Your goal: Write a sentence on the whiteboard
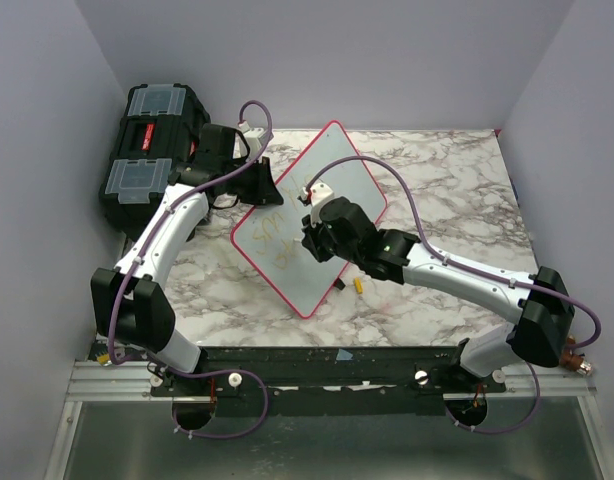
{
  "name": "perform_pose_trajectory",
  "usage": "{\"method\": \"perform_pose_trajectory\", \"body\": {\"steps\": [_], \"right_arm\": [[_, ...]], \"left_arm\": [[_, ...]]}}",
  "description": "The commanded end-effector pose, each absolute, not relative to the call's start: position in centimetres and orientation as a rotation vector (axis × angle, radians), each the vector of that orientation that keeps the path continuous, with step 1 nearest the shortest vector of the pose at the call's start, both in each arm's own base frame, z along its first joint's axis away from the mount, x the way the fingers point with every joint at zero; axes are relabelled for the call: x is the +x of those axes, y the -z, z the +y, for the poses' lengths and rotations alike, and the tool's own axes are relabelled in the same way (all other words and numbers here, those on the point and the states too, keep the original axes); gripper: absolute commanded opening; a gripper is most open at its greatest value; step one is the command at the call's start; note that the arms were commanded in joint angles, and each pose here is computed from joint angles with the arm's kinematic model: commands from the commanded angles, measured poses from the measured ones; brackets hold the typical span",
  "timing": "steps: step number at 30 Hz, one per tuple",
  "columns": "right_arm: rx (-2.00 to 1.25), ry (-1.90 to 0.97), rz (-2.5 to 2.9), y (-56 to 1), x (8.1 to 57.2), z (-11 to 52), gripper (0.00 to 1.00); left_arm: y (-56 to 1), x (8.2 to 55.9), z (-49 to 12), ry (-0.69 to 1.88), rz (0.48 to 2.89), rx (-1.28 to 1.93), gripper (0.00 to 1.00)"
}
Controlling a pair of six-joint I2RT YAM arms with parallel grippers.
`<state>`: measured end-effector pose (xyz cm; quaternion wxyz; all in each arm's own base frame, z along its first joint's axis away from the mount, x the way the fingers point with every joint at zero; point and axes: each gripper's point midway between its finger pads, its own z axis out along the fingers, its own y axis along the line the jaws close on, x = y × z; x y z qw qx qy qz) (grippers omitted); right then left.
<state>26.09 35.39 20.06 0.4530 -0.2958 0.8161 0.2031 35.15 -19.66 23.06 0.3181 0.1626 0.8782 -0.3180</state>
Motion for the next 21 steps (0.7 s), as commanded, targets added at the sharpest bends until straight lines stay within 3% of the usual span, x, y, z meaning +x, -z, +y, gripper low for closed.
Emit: {"method": "perform_pose_trajectory", "body": {"steps": [1,21], "right_arm": [[-0.803,-0.508,2.099,-17.3,24.9,35.9,0.01],[-0.783,-0.401,2.146,-16.1,25.6,34.7,0.01]], "left_arm": [[-21.6,36.0,-18.9,0.707,2.326,0.498,0.00],[-21.6,36.4,-19.0,0.710,2.327,0.497,0.00]]}}
